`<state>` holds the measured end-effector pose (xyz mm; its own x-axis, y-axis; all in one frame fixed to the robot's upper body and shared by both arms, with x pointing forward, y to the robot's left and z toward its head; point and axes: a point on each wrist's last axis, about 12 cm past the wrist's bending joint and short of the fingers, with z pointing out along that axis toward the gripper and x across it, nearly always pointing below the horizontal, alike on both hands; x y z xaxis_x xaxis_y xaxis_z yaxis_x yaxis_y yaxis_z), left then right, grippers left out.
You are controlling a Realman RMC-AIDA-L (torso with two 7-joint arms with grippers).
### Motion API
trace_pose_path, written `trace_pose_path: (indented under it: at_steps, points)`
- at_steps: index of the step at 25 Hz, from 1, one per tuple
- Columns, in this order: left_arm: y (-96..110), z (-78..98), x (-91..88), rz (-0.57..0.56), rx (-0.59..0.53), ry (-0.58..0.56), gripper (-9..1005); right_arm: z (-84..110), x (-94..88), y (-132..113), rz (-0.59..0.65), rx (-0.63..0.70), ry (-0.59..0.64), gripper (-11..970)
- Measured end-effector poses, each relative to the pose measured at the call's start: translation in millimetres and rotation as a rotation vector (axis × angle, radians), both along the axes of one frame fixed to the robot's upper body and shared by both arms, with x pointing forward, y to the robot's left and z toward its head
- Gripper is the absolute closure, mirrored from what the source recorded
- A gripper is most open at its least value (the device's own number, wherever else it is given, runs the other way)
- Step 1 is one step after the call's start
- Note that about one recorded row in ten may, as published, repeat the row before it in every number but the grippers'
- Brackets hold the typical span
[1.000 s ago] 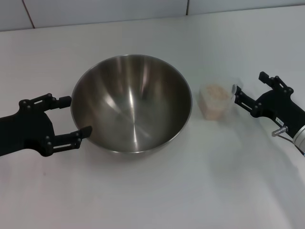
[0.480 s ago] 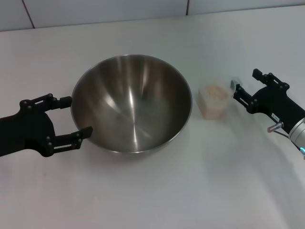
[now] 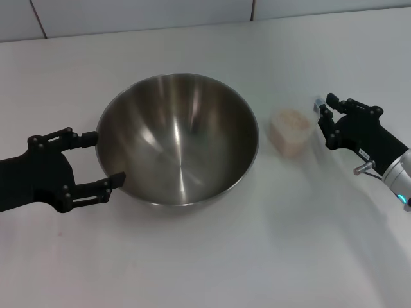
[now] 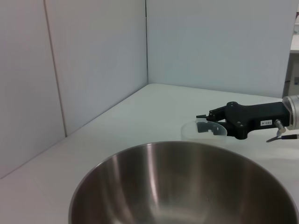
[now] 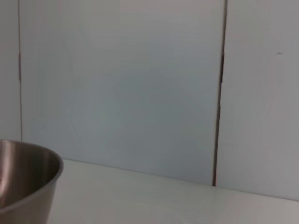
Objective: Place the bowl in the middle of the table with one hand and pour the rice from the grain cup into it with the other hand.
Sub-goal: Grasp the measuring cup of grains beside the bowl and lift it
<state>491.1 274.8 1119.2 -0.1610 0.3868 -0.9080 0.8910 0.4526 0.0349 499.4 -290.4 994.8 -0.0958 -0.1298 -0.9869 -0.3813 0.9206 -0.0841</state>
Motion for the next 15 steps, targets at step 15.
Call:
trace_pose_path:
  at_steps: [15]
  points:
    - [-2.3,5.4,6.5,-0.006,-0.003,-0.003,162,0.3,-1.5,2.4,-0.002,0.006,-0.012,954]
